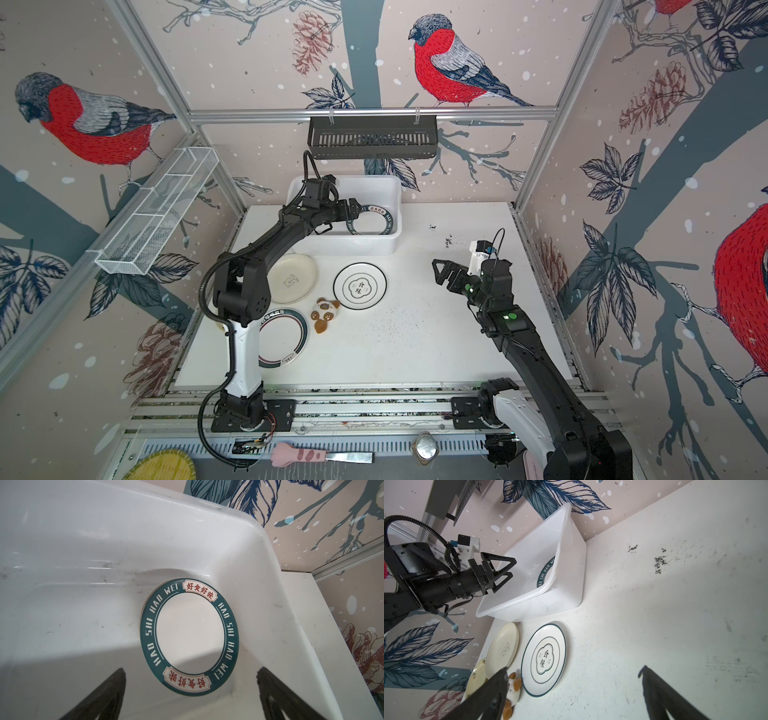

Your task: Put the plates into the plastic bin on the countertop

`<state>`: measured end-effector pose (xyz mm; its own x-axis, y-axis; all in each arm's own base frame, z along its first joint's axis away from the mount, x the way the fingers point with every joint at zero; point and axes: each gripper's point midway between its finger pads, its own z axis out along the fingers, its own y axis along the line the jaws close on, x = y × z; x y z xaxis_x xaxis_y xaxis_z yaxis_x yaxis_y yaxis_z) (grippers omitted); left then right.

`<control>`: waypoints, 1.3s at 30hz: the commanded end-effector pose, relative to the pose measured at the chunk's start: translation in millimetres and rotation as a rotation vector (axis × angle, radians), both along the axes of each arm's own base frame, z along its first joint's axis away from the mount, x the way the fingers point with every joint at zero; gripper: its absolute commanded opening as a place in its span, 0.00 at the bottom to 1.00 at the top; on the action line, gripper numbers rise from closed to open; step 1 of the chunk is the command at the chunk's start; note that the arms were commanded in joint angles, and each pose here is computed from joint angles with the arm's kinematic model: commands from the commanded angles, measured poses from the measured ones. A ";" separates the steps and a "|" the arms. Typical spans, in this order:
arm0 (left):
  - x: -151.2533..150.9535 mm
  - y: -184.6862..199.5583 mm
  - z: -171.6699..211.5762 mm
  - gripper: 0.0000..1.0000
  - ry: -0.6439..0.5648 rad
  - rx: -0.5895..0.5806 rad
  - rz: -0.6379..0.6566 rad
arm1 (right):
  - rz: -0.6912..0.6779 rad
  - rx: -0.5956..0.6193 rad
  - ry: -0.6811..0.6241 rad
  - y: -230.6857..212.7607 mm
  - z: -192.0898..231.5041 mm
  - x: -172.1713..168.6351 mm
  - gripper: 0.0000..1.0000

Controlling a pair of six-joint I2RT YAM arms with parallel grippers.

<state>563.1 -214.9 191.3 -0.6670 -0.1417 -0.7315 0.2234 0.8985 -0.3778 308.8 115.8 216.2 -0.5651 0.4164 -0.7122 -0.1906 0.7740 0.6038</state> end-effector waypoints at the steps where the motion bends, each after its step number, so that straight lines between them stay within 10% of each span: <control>1: -5.3 8.1 27.8 0.98 -0.114 0.003 0.008 | 0.055 0.040 -0.017 9.5 0.4 -5.7 0.99; 20: -146.6 71.2 105.8 0.98 -0.304 -0.103 0.130 | 0.229 0.148 0.016 60.9 -10.2 -6.5 0.99; 39: -260.7 75.4 43.1 0.98 -0.213 -0.262 0.035 | 0.398 0.134 0.097 139.1 -72.4 -4.6 0.99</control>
<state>306.5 -137.1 232.7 -0.4962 -0.3529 -0.7933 0.2765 0.8019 -0.5297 299.1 246.3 132.7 -0.7911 0.2189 -0.5712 -0.3525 0.5999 0.7182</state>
